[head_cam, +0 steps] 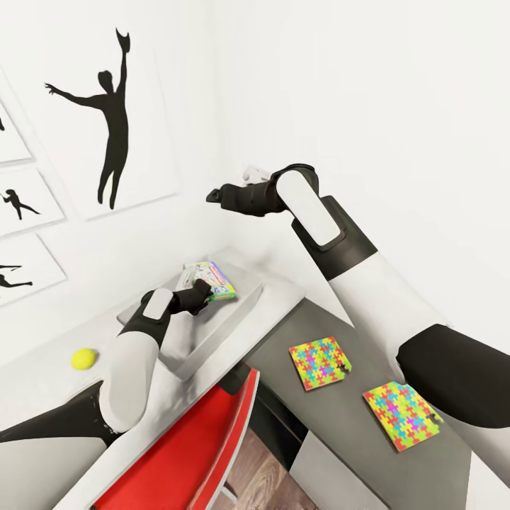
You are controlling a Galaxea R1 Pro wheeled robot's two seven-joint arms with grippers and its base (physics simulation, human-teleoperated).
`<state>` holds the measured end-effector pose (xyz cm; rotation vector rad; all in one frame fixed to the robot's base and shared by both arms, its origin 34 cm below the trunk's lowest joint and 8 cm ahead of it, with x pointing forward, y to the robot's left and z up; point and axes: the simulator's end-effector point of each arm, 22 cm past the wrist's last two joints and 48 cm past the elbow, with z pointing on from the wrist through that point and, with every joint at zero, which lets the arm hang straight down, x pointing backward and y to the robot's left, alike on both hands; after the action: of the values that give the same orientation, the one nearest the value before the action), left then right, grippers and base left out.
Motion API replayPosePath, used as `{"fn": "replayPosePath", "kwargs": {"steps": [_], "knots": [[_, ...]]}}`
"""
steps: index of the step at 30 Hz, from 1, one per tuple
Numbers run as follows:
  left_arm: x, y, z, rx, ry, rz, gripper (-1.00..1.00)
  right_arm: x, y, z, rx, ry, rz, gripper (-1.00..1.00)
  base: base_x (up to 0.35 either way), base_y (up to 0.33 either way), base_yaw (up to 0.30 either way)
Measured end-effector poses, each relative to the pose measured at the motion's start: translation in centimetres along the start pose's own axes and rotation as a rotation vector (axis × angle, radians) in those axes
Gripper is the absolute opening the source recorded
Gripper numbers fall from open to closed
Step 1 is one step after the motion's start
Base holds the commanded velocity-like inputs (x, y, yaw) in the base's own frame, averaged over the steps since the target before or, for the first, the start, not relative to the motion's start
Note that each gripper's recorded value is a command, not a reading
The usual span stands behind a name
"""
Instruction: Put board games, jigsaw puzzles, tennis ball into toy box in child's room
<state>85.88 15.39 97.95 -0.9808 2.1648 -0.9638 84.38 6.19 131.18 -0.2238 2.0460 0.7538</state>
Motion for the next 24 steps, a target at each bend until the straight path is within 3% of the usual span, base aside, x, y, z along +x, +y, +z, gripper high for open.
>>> {"fn": "replayPosePath", "kwargs": {"steps": [6,13,24], "knots": [[0.5,0.4,0.5,-0.004,0.006,-0.005,-1.00,0.4,-0.4,0.5,0.001,0.007,0.005,1.00,0.000,0.000,0.000],[0.0,0.8,1.2,-0.007,-0.038,-0.018,-1.00,0.8,-0.9,1.0,0.003,0.016,0.012,1.00,0.000,0.000,0.000],[0.6,1.6,2.0,-0.015,-0.028,-0.026,-1.00,1.6,-1.7,1.9,0.005,0.030,0.023,1.00,0.000,0.000,0.000]]}}
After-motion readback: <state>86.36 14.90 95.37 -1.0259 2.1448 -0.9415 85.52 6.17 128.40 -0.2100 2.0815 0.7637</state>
